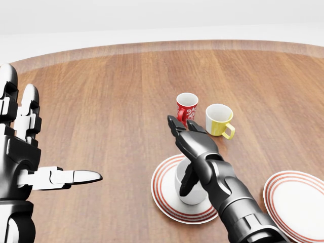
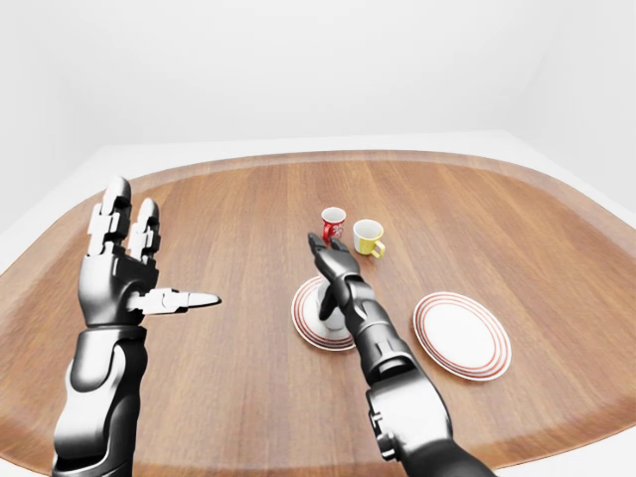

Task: Put the white mug on the left plate.

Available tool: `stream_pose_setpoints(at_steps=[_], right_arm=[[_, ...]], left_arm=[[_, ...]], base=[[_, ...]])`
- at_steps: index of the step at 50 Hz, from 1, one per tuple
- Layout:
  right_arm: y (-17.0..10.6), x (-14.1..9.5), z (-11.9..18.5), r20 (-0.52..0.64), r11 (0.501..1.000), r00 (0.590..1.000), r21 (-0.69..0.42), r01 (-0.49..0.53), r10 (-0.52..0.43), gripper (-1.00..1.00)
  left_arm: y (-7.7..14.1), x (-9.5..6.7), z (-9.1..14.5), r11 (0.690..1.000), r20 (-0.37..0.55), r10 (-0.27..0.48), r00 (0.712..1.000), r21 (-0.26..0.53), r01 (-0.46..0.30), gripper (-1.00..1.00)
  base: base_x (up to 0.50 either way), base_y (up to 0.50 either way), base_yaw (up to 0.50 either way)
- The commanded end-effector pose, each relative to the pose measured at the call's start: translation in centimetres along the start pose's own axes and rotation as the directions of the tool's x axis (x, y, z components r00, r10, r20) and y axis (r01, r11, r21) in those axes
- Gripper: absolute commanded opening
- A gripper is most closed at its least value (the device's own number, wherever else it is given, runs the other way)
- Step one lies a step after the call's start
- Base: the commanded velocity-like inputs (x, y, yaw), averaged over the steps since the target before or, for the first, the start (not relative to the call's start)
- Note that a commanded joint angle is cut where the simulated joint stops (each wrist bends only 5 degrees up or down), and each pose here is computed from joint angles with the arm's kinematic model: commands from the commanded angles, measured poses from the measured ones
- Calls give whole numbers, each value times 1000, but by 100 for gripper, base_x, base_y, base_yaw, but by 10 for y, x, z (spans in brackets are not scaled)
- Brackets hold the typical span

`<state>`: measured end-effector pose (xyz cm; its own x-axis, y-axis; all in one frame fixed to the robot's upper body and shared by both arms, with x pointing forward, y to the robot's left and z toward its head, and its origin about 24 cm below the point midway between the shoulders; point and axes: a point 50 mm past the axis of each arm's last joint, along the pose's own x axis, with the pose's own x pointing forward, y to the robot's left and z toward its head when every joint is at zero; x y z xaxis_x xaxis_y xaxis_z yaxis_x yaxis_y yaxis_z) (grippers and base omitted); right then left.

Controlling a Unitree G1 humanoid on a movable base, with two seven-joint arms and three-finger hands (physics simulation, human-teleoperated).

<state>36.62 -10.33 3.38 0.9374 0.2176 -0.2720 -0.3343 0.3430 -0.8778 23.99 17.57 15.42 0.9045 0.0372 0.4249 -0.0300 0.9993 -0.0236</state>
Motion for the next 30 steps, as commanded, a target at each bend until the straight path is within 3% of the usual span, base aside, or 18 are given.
stream_pose_setpoints(at_steps=[1, 6, 7, 11, 14, 16, 21, 25, 30], right_arm=[[-12, -4, 15, 78, 999, 997, 45, 4, -8, 100], [-23, -13, 32, 142, 969, 989, 237, -74, 41, 100], [-29, -19, 41, 188, 918, 979, 370, -141, 74, 100], [-50, -31, 64, 360, 879, 932, 432, -200, 35, 100], [-62, -34, 70, 410, 863, 912, 464, -202, -7, 100], [-63, -34, 68, 409, 858, 913, 472, -203, -8, 100], [-72, -33, 59, 426, 762, 901, 609, -218, -84, 100], [-61, -31, 41, 358, 725, 930, 661, -192, -79, 100], [-46, -33, 28, 317, 720, 947, 667, -189, -45, 100]], left_arm=[[0, -1, 0, 1000, -1, 0, 1000, 0, 0, 100], [0, 0, 0, 1000, 1, 1, 1000, 0, -1, 100], [0, -1, 1, 1000, 2, 1, 1000, 0, -1, 100], [0, 0, 0, 1000, 1, 2, 1000, 1, -2, 100], [0, 0, 0, 1000, 0, 2, 1000, 1, -2, 100], [0, 0, 1, 1000, 2, 2, 1000, 1, -2, 100], [0, -1, 0, 1000, 1, 1, 1000, 1, -1, 100], [0, -1, 1, 1000, 1, 1, 1000, 1, -1, 100], [-1, -1, 0, 1000, 0, -1, 1000, 1, 1, 100]], base=[[0, 0, 0], [0, 0, 0], [0, 0, 0], [0, 0, 0], [0, 0, 0], [0, 0, 0], [0, 0, 0], [0, 0, 0], [0, 0, 0]])
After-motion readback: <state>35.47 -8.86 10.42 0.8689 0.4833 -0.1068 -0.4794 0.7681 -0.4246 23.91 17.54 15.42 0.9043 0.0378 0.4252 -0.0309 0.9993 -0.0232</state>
